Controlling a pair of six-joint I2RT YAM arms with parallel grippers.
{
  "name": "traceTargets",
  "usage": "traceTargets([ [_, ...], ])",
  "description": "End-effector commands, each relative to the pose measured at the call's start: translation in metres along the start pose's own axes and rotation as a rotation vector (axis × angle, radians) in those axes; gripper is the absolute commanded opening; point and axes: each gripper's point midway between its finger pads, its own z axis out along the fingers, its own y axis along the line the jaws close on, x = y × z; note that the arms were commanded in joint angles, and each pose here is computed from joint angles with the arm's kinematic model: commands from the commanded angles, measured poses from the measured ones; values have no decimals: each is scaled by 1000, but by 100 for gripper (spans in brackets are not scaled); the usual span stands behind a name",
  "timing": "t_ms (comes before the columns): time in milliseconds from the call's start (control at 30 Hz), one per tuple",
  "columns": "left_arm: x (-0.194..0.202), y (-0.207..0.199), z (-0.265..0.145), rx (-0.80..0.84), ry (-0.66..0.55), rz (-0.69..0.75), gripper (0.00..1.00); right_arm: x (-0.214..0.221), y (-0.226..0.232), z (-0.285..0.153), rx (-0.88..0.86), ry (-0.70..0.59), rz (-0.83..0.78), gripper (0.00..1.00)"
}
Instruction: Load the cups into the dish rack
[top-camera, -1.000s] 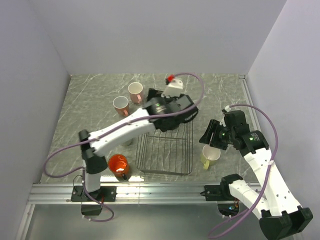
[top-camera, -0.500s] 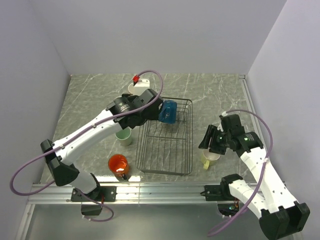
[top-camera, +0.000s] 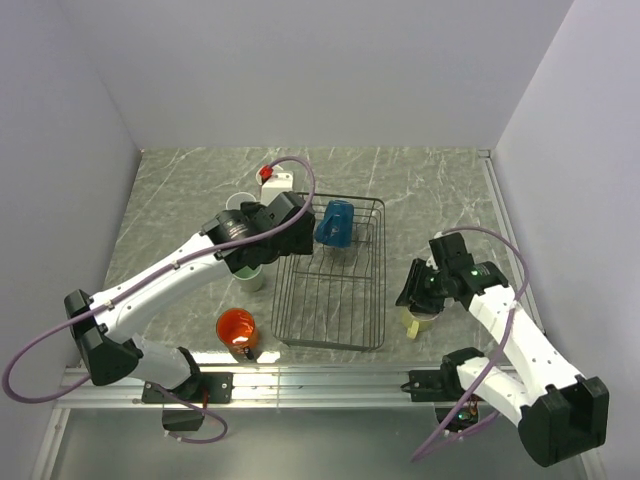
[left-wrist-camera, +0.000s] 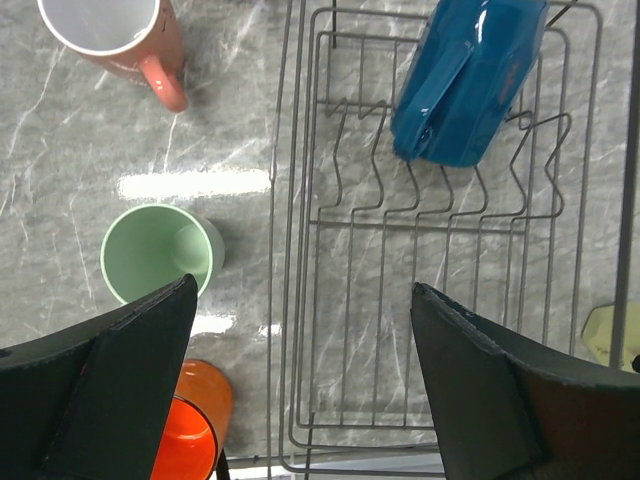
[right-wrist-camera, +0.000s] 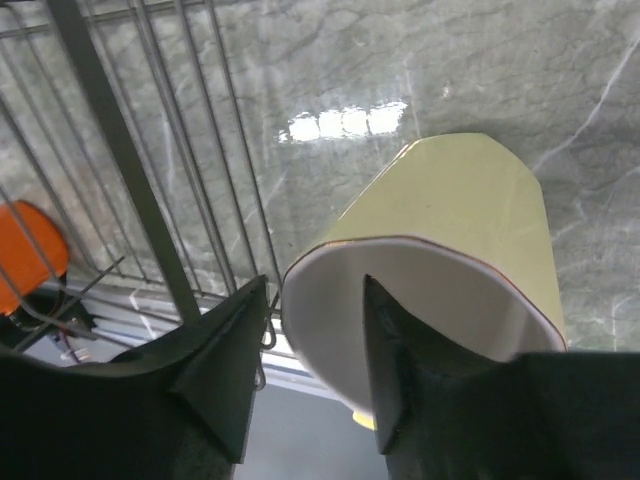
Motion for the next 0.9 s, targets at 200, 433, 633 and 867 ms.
traceTargets([
  [200, -2, 0, -7, 52, -18, -43, 93, 2, -7, 17, 96, -1, -15, 37],
  [433, -4, -3, -9, 69, -17, -37, 93, 5, -8, 23, 131, 21, -17, 0],
  [633, -8, -5, -15, 89, -19, -39, 91, -12, -5, -1, 158, -69, -11, 0],
  [867, -21, -22, -30, 186, -18, -62, 91, -60, 23, -78, 157, -271, -9, 0],
])
